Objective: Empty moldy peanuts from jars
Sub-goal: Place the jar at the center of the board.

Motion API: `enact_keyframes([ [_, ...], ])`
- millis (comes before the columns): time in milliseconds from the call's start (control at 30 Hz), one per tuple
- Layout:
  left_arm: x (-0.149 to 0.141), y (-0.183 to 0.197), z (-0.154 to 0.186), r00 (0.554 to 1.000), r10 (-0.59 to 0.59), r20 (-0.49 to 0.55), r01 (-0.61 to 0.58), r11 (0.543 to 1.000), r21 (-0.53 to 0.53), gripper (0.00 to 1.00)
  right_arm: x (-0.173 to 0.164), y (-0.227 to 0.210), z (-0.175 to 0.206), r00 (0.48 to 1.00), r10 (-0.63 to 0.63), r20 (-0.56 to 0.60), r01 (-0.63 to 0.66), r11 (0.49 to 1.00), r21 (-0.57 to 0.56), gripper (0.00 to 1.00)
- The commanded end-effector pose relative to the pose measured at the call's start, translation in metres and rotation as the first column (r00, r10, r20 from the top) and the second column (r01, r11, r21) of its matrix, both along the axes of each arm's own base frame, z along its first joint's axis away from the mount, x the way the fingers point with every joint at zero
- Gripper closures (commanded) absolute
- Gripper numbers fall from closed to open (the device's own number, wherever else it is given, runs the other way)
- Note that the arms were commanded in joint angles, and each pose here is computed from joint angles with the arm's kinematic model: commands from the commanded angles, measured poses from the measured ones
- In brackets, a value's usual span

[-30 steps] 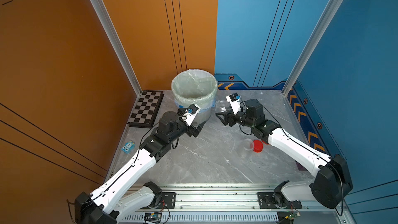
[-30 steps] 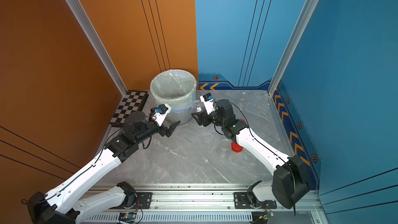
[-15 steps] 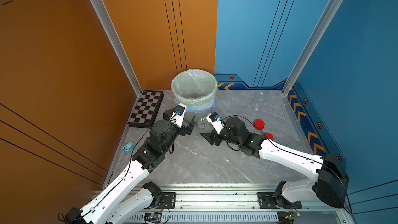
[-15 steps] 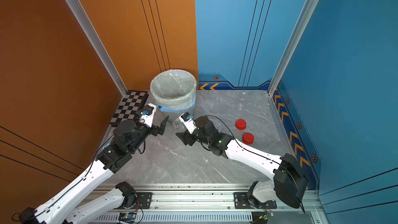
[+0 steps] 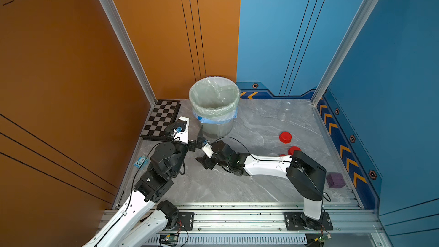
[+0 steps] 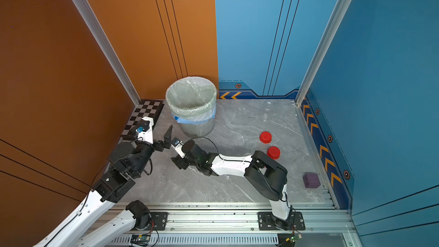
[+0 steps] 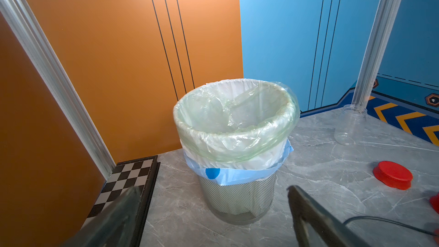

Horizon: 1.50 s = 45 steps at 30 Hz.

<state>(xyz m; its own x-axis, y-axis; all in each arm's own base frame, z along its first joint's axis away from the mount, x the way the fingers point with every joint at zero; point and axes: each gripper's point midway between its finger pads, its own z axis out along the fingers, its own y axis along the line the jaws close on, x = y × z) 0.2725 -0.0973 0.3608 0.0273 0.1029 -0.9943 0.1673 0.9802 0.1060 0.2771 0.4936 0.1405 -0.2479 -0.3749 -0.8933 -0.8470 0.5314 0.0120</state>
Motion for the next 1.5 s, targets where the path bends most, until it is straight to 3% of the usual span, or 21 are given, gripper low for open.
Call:
enact_keyframes([
  [0,-0.005,0.009,-0.001,0.999,0.035,0.010,-0.035,0.999,-0.020,0.00,0.009,0.027,0.025,0.998,-0.005,0.064,0.002,0.999,0.045,0.57],
  [500,-0.009,0.008,0.000,1.000,0.019,0.018,-0.018,0.999,-0.036,0.01,0.059,0.086,-0.010,0.978,-0.168,0.123,0.141,0.969,0.201,0.54],
  [800,-0.011,0.007,0.002,1.000,0.004,0.028,-0.003,0.999,-0.033,0.02,0.078,0.091,-0.029,0.964,-0.243,0.112,0.204,0.938,0.281,0.52],
  [1467,-0.008,-0.005,0.000,0.999,-0.050,0.013,0.050,0.999,-0.022,0.02,0.074,0.099,-0.081,0.972,-0.234,0.010,0.224,0.944,0.243,0.33],
])
